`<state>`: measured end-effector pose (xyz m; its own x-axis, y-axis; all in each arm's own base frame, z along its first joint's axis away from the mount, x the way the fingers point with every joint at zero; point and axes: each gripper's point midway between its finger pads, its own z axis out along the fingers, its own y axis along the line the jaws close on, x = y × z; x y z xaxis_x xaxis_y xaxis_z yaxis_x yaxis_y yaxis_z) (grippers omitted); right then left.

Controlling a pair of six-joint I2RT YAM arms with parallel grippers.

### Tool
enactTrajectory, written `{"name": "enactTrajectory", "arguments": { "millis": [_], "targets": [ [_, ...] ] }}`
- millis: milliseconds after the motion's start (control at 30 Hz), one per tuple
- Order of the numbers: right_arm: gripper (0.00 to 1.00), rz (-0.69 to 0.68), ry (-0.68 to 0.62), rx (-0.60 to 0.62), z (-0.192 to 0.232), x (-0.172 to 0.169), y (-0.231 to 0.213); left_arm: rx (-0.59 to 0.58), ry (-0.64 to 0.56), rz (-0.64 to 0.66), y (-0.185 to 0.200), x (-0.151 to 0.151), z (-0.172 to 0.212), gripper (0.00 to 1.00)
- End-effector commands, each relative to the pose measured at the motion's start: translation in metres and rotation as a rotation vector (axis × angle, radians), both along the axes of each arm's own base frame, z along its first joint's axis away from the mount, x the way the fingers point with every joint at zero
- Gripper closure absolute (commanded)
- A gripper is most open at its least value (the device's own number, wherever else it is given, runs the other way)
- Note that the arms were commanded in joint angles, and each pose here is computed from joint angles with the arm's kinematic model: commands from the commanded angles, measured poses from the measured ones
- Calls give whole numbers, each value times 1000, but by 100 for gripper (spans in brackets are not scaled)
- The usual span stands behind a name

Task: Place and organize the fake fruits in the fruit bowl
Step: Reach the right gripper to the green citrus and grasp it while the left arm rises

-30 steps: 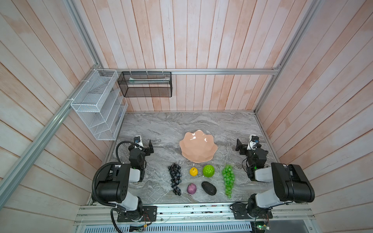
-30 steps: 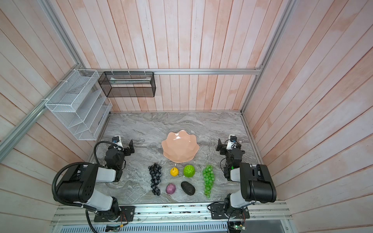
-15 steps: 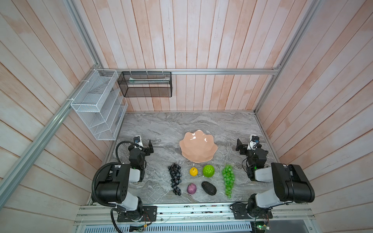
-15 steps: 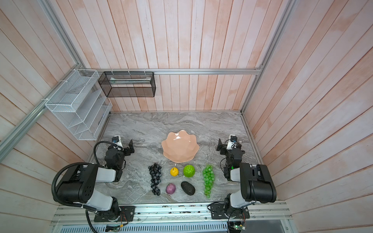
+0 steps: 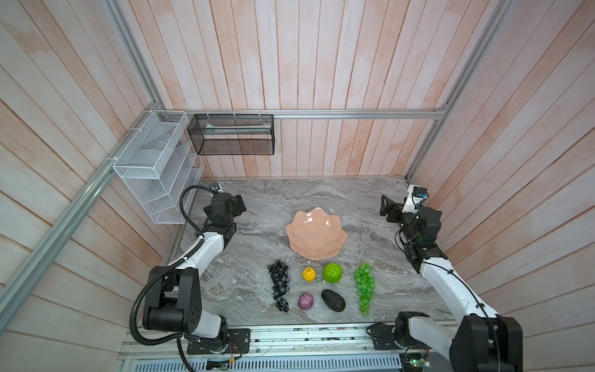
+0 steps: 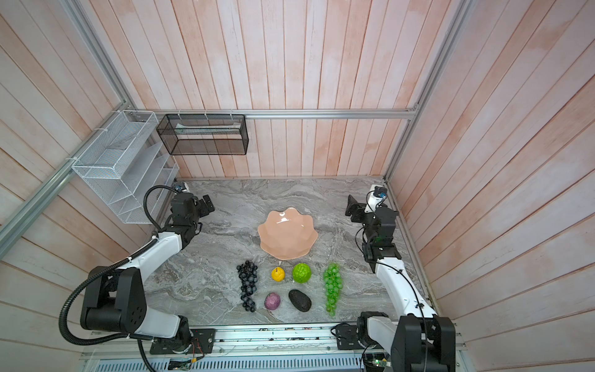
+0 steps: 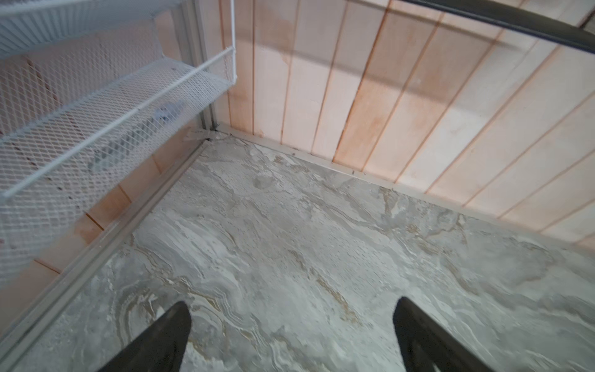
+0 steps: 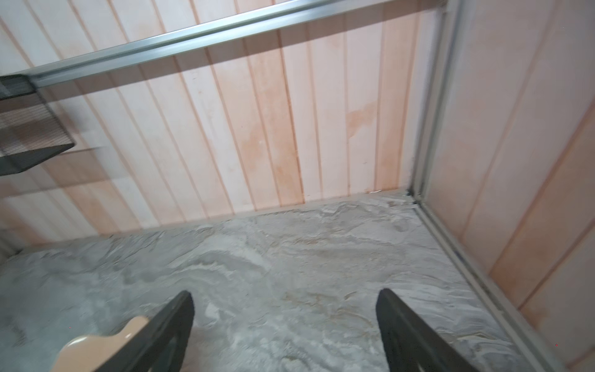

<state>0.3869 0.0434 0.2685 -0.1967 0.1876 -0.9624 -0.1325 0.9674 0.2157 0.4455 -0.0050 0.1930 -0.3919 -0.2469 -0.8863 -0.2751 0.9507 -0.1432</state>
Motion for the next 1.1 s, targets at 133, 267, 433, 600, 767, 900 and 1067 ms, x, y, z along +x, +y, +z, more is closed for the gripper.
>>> {"name": "enactTrajectory", "arguments": {
  "millis": [133,267,433,600,767,900,1067],
  "targets": [
    [11,316,501,18,-76,-91,97,-25,117,-116,-58,-38,5,0],
    [11,380,653,33,-103,-142,131,-51,118,-129,-66,-47,9,0],
    [9,457,782,-10,-137,-180,168,-92,93,-107,-65,-50,15,0],
    [6,483,869,-99,-167,-190,176,-116,103,-107,-68,-48,9,0],
    [6,469,887,-182,-189,-183,175,-139,122,-104,-70,-49,2,0],
    [6,471,919,-229,-207,-178,178,-146,122,-98,-69,-52,0,0],
    [7,491,925,-246,-218,-171,187,-126,110,-102,-67,-52,2,0]
  ]
}}
